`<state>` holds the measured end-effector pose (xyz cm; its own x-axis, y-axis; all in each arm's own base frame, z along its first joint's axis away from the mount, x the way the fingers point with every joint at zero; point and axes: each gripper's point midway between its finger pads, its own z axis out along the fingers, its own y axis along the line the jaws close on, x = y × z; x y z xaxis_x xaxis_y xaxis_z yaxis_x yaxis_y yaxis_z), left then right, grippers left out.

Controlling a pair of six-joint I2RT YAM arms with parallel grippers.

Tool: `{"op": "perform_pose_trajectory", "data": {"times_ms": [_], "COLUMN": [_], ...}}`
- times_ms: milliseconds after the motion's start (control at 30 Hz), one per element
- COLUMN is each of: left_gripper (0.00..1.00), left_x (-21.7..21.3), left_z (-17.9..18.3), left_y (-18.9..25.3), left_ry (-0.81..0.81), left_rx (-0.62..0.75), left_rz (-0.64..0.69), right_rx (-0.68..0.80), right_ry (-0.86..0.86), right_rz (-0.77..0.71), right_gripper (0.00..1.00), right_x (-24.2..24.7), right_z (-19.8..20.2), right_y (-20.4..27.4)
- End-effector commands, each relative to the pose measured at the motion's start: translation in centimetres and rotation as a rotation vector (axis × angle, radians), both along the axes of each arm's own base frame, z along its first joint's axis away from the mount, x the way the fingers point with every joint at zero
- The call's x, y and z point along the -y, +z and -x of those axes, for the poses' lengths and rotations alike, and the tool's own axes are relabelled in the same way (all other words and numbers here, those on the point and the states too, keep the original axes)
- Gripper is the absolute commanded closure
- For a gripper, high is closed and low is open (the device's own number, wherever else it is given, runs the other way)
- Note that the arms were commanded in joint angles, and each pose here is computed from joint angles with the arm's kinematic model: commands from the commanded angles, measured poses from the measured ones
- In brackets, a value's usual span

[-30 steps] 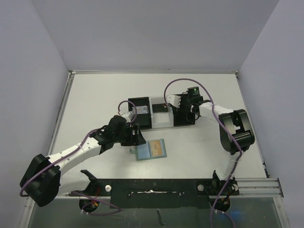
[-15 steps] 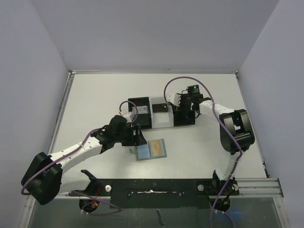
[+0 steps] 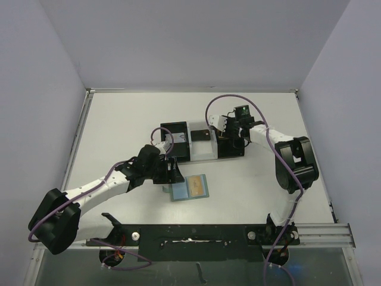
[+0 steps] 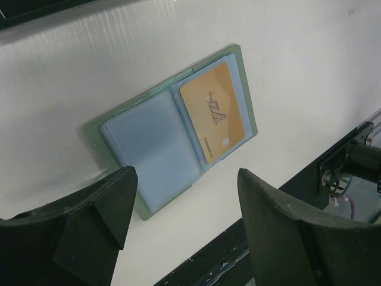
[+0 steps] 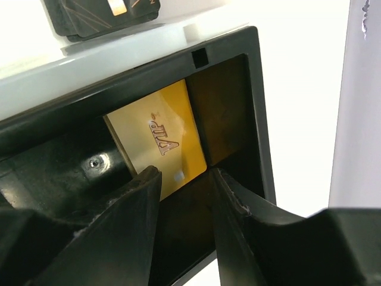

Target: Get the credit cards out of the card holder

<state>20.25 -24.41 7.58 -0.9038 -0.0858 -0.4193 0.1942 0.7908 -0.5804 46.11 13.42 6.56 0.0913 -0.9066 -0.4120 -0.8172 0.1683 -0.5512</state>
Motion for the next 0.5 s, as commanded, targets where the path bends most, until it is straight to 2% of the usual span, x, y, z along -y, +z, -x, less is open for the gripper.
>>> {"op": "perform_pose_trajectory", "data": {"times_ms": [0, 167, 300, 367, 467], "left_gripper": [0.32, 0.32, 0.32, 0.32, 0.32], "left_x": [0.8, 1.5, 2.6, 3.0, 3.4], "left_z": [-1.0, -1.2, -1.3, -1.2, -1.2], "left_y": [2.0, 3.2, 4.3, 4.6, 4.5], "left_ry": [-0.014, -0.014, -0.017, -0.024, -0.027], "left_rx": [0.065, 0.081, 0.082, 0.075, 0.060], "left_rz": [0.057, 0.108, 0.186, 0.217, 0.239], "right_rx": [0.120, 0.217, 0.245, 0.214, 0.156], "right_ry": [-0.057, -0.196, -0.408, -0.506, -0.637], "right_rz": [-0.095, -0.347, -0.704, -0.887, -1.106], "right_gripper": [0.61, 0.57, 0.52, 0.45, 0.23], "right_x": [-1.1, -2.2, -2.4, -2.1, -1.2], "right_z": [-2.2, -2.0, 0.9, 2.9, 5.8], "right_y": [4.6, 11.2, 17.2, 19.3, 21.4]}}
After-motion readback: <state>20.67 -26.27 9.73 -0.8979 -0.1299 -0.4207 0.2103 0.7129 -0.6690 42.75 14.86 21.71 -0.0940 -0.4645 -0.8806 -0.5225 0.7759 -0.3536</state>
